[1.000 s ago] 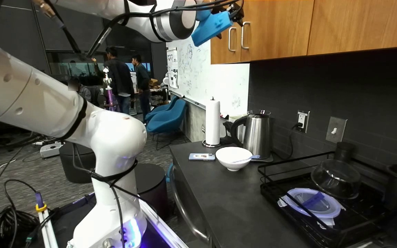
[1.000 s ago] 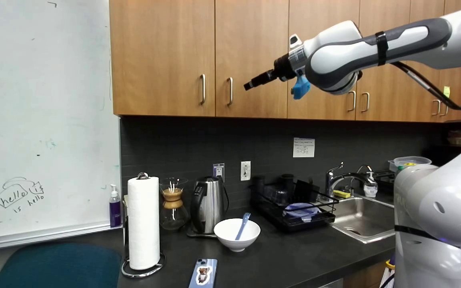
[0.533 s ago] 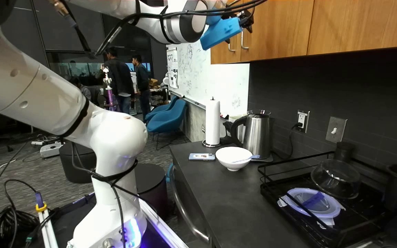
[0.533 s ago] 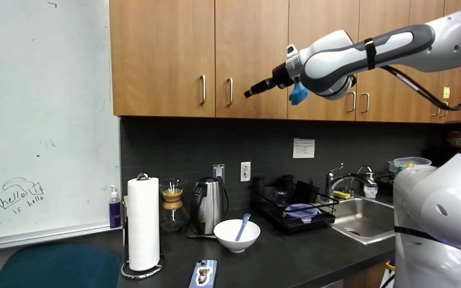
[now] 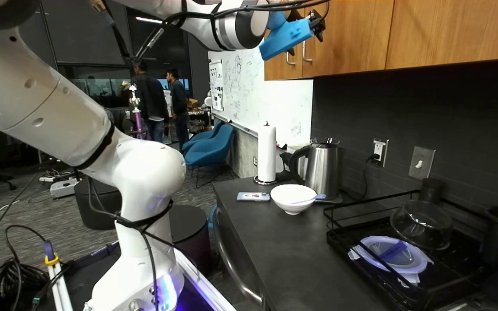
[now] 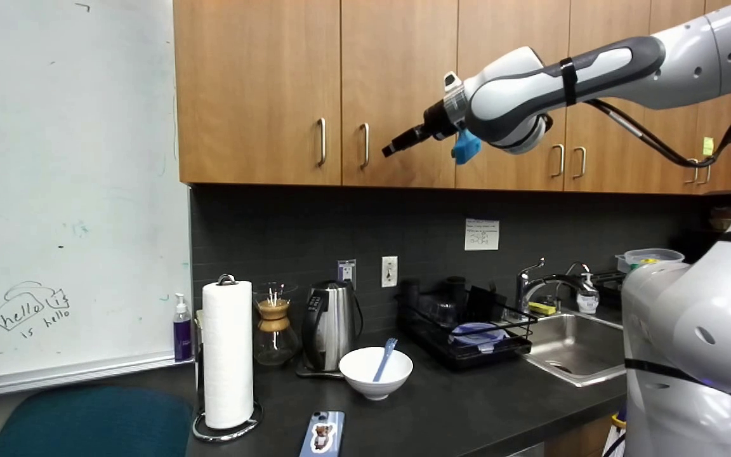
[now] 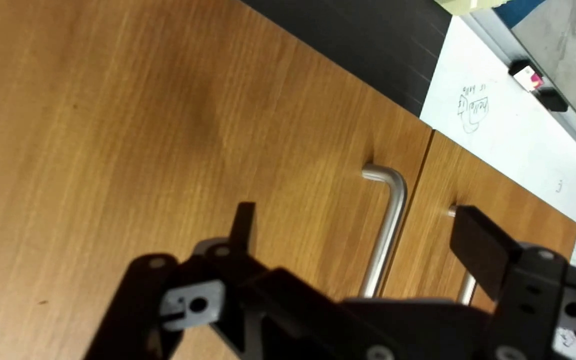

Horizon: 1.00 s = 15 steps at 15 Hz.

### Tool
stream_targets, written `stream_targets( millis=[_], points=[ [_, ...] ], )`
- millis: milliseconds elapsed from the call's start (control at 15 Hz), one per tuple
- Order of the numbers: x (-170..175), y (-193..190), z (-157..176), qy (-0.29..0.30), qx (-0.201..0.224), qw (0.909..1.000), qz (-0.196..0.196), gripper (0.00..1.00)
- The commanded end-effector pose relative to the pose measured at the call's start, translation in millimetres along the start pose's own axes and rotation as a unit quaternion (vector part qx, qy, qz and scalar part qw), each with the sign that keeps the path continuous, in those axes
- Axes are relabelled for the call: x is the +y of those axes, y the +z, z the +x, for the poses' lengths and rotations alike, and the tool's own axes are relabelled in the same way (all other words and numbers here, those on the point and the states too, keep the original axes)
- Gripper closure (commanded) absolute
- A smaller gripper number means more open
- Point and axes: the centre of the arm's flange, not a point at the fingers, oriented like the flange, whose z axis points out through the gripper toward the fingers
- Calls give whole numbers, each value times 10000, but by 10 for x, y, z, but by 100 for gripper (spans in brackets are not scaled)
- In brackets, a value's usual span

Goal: Open the cupboard's right door halfway

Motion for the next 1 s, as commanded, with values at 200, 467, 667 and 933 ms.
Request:
stream_targets(
  millis=[200, 467, 667, 933],
  points=[
    [-319, -6, 228, -401, -68, 9987, 306, 0],
    [-443, 18, 353, -652, -85, 9974, 293, 0],
    [-191, 86, 394, -538, -64, 9984, 129, 0],
    [91, 194, 386, -432, -161, 9989, -2, 0]
  ],
)
